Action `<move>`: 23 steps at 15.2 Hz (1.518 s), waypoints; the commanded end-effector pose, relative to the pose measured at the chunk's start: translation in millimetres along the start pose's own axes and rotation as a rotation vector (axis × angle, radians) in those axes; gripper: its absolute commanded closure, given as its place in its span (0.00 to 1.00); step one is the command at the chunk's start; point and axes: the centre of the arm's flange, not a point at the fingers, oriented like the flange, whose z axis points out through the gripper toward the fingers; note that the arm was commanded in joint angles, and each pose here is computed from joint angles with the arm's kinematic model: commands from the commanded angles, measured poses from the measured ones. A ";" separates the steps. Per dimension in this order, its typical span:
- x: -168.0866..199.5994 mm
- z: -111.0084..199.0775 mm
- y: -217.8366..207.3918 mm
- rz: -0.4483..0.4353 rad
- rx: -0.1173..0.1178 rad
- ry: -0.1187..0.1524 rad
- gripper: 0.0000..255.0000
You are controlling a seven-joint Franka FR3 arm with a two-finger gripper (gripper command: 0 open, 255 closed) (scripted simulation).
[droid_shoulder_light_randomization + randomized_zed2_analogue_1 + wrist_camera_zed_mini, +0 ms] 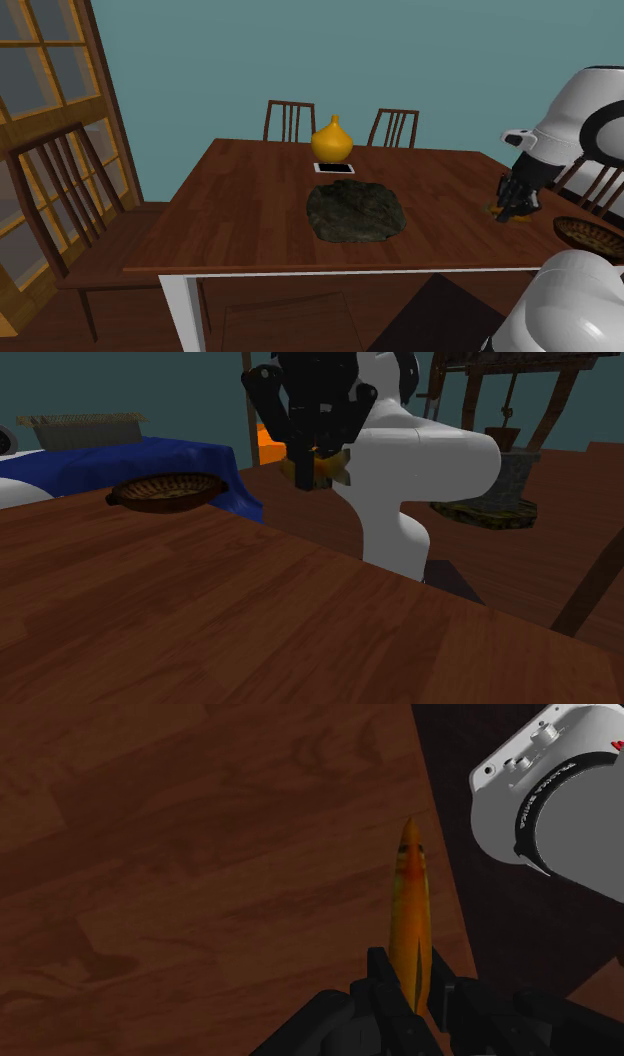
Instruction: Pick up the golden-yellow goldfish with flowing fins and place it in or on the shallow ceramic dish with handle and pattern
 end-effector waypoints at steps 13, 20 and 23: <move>-98.5 -32.5 34.9 0.000 0.000 0.000 1.00; -186.4 -35.0 63.2 0.000 0.000 0.000 1.00; -224.1 -36.0 75.3 0.000 0.000 0.000 1.00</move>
